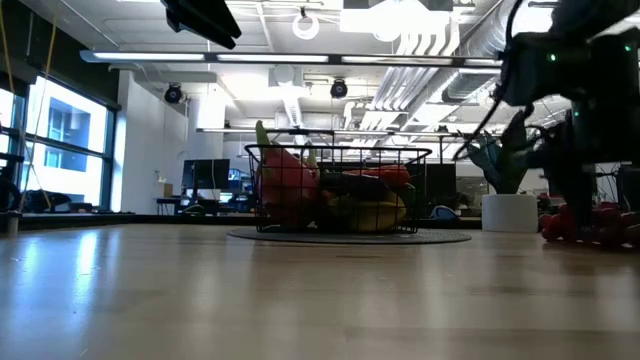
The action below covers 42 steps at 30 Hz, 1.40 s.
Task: Build produce basket
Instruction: Put the red grapes into the black wire basket
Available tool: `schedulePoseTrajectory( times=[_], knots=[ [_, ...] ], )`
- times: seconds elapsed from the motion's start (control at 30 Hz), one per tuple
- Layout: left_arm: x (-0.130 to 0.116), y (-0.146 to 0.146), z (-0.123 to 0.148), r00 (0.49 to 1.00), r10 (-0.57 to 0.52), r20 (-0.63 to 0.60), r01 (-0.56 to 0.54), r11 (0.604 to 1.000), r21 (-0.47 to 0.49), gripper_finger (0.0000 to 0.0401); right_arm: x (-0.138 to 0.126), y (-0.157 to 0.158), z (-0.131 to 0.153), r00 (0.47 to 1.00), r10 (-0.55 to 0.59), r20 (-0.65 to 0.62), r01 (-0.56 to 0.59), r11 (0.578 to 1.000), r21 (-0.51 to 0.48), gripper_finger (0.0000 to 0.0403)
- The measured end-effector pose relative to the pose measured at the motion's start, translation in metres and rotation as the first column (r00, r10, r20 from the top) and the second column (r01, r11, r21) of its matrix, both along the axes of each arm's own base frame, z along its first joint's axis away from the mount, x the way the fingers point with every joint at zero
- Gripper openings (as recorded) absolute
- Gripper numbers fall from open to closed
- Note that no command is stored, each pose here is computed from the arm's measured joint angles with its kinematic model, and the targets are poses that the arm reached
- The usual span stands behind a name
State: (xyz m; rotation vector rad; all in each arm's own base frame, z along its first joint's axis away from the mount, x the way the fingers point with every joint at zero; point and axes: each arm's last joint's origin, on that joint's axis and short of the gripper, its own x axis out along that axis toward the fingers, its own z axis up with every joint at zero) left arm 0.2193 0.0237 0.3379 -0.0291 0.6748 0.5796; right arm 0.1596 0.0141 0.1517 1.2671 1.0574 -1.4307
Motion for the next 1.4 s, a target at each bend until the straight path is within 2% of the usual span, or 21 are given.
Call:
schedulePoseTrajectory(
  times=[0.1,0.2,0.3,0.47,0.53,0.7,0.87,1.07,1.27,1.4],
  knots=[
    [0.0,0.0,0.0,1.0,0.0,0.0,0.0,1.0,0.0,0.0223,-0.003,0.001,-0.012,1.0,-0.014,0.026,0.013,0.999,0.042,0.023],
    [0.0,0.0,0.0,1.0,0.0,0.0,0.0,1.0,0.0,0.0223,-0.002,0.001,-0.017,0.998,-0.012,0.06,0.008,0.998,0.061,0.02],
    [0.0,0.0,0.0,1.0,-0.001,0.0,0.001,1.0,-0.001,0.0223,-0.001,0.001,-0.016,0.998,-0.005,0.064,0.001,0.998,0.061,0.0146],
    [0.0,0.0,0.0,1.0,-0.002,0.0,0.002,1.0,-0.002,0.0223,0.005,0.002,-0.011,0.994,0.043,0.096,-0.048,0.998,0.048,0.0033],
    [0.0,0.0,0.0,1.0,-0.002,0.0,0.002,1.0,-0.002,0.0223,0.007,0.002,-0.008,0.992,0.075,0.103,-0.079,0.996,0.039,0.0012],
    [0.0,0.0,0.0,1.0,-0.002,0.0,0.002,1.0,-0.002,0.0223,0.019,0.002,0.007,0.979,0.129,0.155,-0.13,0.991,0.002,0.0026],
    [0.0,0.0,0.0,1.0,-0.002,0.0,0.002,1.0,-0.002,0.0223,0.036,0.001,0.03,0.953,0.196,0.229,-0.175,0.978,-0.111,0.0006],
    [0.0,0.0,0.0,1.0,-0.001,0.001,0.001,1.0,-0.004,0.0223,0.052,-0.001,0.066,0.927,0.263,0.268,-0.195,0.948,-0.253,0.0008],
    [0.0,0.0,0.0,1.0,0.0,0.004,0.0,1.0,-0.004,0.0223,0.061,-0.006,0.107,0.906,0.341,0.25,-0.218,0.884,-0.415,0.0005],
    [0.0,0.0,0.0,1.0,-0.001,0.004,0.001,1.0,-0.003,0.0223,0.068,-0.016,0.132,0.88,0.418,0.227,-0.251,0.813,-0.525,0.0004]
  ],
)
